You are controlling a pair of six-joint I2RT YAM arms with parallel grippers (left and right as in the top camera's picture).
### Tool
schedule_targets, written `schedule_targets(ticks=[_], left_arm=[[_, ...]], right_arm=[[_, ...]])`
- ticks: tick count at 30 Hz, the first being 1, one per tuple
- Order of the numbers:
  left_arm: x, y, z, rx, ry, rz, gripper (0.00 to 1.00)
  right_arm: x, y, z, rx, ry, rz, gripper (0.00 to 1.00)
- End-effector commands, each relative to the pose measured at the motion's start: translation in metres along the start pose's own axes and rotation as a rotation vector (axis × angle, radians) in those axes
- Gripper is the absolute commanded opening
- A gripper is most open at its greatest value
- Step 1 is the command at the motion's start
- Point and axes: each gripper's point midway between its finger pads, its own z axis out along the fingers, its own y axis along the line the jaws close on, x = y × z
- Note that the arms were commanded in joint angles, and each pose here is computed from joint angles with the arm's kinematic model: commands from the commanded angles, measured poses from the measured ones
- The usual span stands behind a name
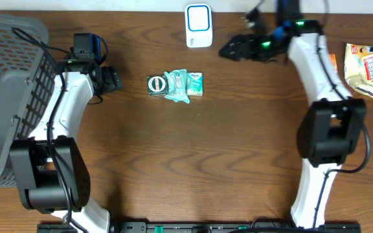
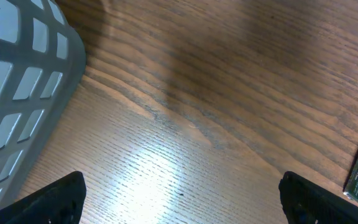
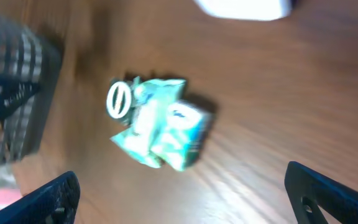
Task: Scan the item barcode
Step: 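Reach the right gripper back to the row of items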
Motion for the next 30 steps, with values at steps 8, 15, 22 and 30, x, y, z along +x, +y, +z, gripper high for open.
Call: schedule_targets(ticks=[8,15,22,30], left_arm=[[0.002,0.001,0.001,-0.007,0.004,0.015,0.98],[0.002,0.001,0.001,-0.007,0.004,0.014,0.98],[0.002,0.001,0.001,-0.007,0.004,0.014,0.98],[0.002,0.001,0.001,-0.007,0.004,0.015,0.98]], right_arm=[[0.037,0.089,0.075,0.015,0.139,-0.177,0.99],[0.029,0.119,0.107,0.126,0.056,-0.158,0.99],[0.040,0.145,0.121,0.100,0.073,-0.233,0.99],[0.044,0.143,0.127,0.181,0.069,-0.270,0.99]])
